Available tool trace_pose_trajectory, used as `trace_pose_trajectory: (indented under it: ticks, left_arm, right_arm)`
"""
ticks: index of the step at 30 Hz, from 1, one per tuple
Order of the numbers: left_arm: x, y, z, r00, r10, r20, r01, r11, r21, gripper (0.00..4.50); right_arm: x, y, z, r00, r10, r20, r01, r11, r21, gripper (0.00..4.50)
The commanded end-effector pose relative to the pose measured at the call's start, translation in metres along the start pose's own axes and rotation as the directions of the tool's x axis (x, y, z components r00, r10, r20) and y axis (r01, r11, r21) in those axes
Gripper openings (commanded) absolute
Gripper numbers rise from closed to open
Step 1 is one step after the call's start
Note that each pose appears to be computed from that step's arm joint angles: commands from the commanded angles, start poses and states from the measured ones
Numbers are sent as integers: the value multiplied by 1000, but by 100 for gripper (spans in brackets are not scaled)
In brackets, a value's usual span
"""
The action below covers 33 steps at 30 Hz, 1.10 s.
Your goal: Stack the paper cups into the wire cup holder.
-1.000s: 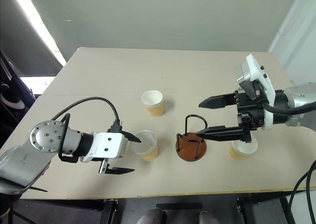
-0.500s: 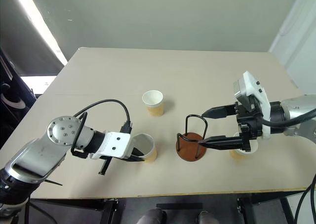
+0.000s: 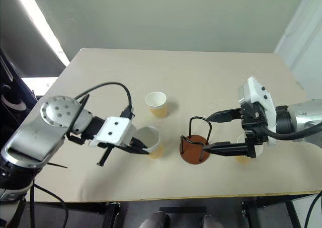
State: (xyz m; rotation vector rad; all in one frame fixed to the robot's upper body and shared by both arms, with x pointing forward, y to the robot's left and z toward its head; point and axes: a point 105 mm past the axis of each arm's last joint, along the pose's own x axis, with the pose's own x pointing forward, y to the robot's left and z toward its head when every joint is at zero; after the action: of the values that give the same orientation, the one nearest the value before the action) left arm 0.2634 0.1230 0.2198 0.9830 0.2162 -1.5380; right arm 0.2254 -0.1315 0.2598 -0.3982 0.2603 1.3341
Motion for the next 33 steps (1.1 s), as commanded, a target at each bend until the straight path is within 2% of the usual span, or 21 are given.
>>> trace_pose_trajectory:
  ticks: [1, 11, 20, 28, 33]
  left_arm:
    - [-15, 11, 18, 998, 39, 54, -41, 998, 37, 5]
    - [-17, 26, 52, 984, -39, 176, 20, 994, 106, 5]
    - [-1, 32, 62, 973, -134, 188, 95, 974, 206, 5]
    - [10, 45, 71, 966, -176, 189, 117, 951, 287, 5]
    - [4, 53, 83, 961, -179, 208, 105, 940, 323, 5]
  right_arm:
    - [-9, -1, 5, 1000, -22, -1, 22, 999, -49, 428]
    - [-14, -9, 5, 998, -60, -28, 57, 994, -92, 428]
    - [-27, -6, 6, 989, -141, -45, 136, 986, -99, 428]
    - [-48, -8, 36, 965, -262, 17, 261, 951, -168, 428]
    - [-54, -3, 42, 957, -288, 19, 287, 943, -170, 428]
